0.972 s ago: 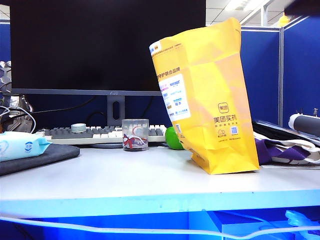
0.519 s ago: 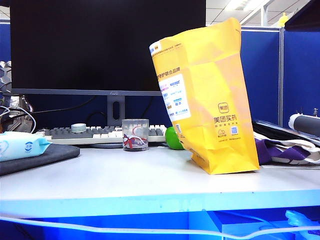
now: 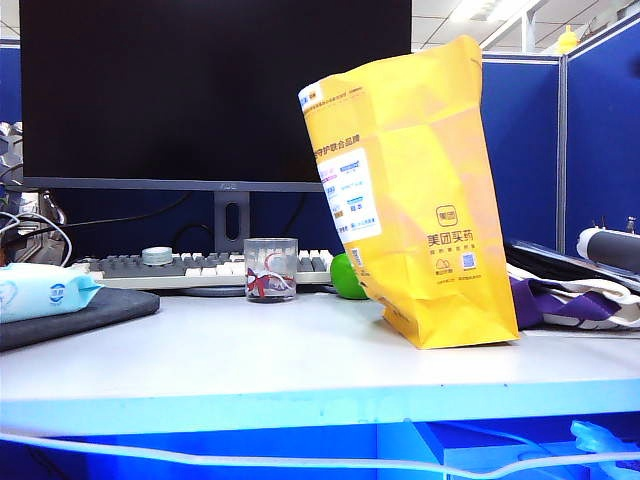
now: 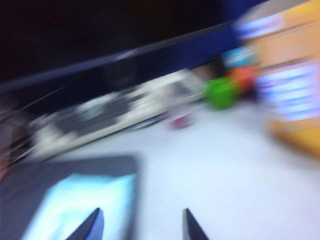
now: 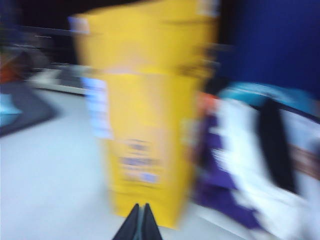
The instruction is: Pick up the Rubik's Cube and throw it into the yellow paper bag.
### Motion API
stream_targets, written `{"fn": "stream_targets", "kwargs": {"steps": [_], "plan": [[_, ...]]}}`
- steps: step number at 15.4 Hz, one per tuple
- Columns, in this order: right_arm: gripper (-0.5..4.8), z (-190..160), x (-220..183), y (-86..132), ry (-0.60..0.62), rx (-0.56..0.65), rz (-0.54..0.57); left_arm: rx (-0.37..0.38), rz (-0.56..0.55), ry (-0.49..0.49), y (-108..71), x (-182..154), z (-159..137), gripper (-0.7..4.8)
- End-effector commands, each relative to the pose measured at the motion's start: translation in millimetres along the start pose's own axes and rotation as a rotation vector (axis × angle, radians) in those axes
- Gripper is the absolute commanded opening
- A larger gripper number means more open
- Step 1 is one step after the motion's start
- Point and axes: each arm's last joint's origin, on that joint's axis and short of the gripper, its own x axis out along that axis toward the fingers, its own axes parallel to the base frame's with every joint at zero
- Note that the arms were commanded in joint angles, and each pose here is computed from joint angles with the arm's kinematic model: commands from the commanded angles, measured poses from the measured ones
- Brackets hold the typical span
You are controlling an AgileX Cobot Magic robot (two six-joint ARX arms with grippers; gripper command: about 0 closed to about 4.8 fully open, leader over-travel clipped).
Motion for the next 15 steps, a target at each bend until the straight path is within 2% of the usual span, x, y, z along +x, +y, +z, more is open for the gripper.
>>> {"fn": "stream_targets", "kwargs": {"steps": [1,5,10,15], "plan": [[-0.01,2.2,-5.3,-7.3,-0.03,0.004,-0.093,-0.019,0.172,0.056,14.9,-0.1,-13.8,2.14],[-0.01,-12.0,-4.3,-6.1,-0.038,0.004,-0.08,-0.025,0.263,0.035,15.7,-10.9,-39.9,2.14],[-0.01,-27.6,-2.4,-5.9,0.001,0.004,-0.081,-0.033,0.311,0.082,16.7,-15.1,-54.0,2.14],[-0.01,-47.5,1.9,-5.4,0.064,0.005,-0.079,-0.041,0.294,0.159,13.3,-6.2,-80.0,2.14]]}}
